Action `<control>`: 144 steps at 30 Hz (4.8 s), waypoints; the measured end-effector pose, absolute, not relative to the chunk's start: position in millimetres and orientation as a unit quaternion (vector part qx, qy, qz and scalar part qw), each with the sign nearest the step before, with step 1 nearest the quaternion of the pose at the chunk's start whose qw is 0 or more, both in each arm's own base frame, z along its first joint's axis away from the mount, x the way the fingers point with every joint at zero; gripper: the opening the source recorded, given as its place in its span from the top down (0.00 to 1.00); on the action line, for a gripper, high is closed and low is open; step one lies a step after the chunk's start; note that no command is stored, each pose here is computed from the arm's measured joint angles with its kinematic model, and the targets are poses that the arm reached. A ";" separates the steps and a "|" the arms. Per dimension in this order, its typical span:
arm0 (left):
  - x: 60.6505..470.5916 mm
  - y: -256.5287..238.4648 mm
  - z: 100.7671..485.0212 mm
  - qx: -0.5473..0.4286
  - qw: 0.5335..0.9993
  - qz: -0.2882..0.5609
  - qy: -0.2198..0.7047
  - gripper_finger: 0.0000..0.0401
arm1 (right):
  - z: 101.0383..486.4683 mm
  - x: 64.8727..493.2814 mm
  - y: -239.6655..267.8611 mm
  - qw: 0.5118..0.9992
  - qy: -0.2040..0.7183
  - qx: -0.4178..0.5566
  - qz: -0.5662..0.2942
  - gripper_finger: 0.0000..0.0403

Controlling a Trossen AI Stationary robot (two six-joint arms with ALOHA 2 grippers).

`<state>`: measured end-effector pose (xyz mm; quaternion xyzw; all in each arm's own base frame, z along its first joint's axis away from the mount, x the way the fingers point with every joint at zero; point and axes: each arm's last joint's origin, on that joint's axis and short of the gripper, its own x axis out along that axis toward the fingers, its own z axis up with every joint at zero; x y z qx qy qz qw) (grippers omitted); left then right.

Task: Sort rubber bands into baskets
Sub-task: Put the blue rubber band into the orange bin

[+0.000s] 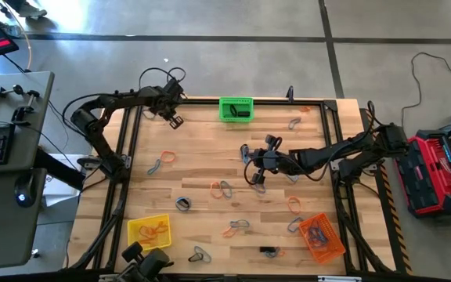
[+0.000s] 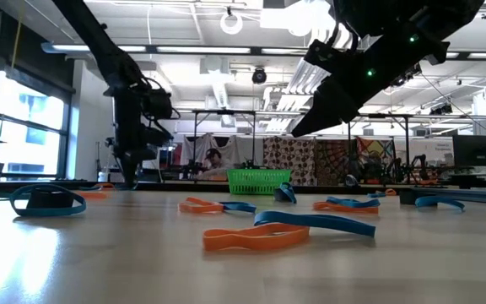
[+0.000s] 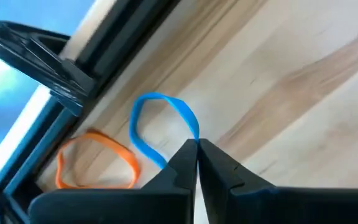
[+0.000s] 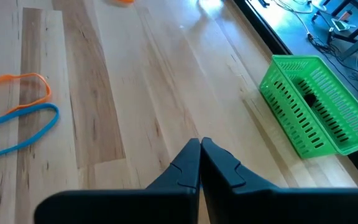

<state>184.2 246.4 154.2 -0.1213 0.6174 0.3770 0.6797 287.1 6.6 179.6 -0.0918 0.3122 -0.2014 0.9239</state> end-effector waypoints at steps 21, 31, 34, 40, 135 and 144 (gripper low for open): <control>236.3 161.4 230.5 -0.115 0.864 0.168 0.460 1.00 | 188.2 293.1 7.2 0.941 0.261 -0.076 -0.203 0.99; 269.3 132.6 241.7 -0.110 0.926 0.020 0.361 1.00 | 194.1 296.8 7.4 0.951 0.222 -0.053 -0.208 0.76; 277.6 123.1 240.9 -0.105 0.932 -0.029 0.346 1.00 | 197.2 299.5 7.5 0.955 0.200 -0.052 -0.211 0.70; 295.1 110.2 235.6 -0.096 0.939 -0.075 0.322 1.00 | 202.5 301.8 6.5 0.954 0.176 -0.083 -0.228 0.68; 297.7 61.5 215.9 0.032 0.994 0.008 0.102 0.79 | 314.7 204.9 123.7 0.801 0.562 0.113 -0.175 1.00; 297.2 63.7 215.8 0.040 0.994 0.011 0.103 0.79 | 303.3 174.5 157.8 0.703 0.648 0.196 -0.219 1.00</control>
